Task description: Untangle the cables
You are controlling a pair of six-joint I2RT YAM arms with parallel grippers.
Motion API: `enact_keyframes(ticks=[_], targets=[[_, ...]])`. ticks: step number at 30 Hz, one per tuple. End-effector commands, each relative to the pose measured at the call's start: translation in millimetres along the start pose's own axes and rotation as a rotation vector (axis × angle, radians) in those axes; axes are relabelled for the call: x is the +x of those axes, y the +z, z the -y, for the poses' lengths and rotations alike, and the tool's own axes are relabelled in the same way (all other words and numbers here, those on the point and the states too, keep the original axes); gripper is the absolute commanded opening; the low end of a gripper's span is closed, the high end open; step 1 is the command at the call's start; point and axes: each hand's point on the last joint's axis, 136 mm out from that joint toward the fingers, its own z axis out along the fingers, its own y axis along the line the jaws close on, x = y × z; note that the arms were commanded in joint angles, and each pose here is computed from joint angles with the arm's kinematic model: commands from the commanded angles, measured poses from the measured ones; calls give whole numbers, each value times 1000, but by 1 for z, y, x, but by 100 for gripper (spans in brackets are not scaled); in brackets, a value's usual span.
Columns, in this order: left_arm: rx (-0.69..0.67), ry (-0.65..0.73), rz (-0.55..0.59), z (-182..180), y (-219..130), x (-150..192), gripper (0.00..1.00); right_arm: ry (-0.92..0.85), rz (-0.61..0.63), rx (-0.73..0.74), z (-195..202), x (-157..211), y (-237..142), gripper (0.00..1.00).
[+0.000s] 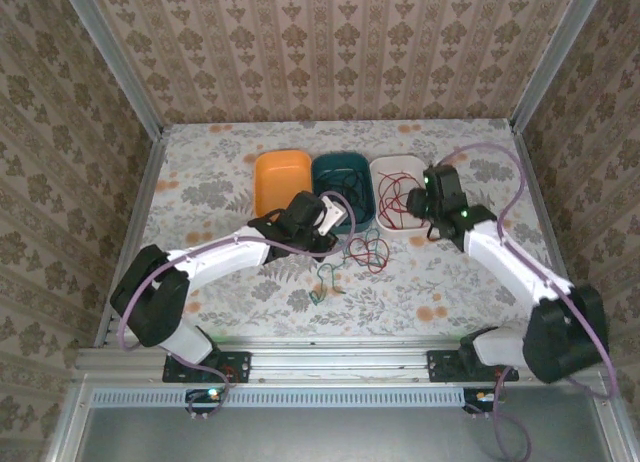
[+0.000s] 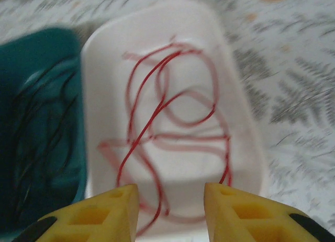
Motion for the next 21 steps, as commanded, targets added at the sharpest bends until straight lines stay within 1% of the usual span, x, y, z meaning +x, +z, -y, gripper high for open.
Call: enact_keyframes(ticks=[1,2,4,5,7,9,12,14,15,17,21], targets=[[-53,-39,58,-13,-8,-6,0,-121,-155,-154,-24,67,-8,38],[-59,-50,69,-15,-8,-6,0,-144,-177,-195,-32,82,-11,39],[-77,-64,81,-20,-8,-7,0,-150,-215,-226,-40,101,-12,39],[-84,-67,78,-21,-6,-5,0,-153,-235,-230,-43,109,-10,40],[-86,-61,63,-22,-2,-4,0,-148,-258,-192,-43,117,-2,40],[-73,-20,38,-16,2,-4,26,-142,-267,-163,-42,121,5,40],[-73,80,12,-3,5,-6,41,-107,-261,-84,-33,120,16,39],[-56,137,9,10,7,-10,57,-90,-258,-57,-31,120,23,38],[-53,156,11,14,7,-12,63,-87,-259,-49,-30,121,26,37],[-37,186,16,23,9,-17,65,-77,-267,-18,-27,124,33,36],[-17,204,21,32,15,-25,65,-75,-288,17,-23,132,47,34]])
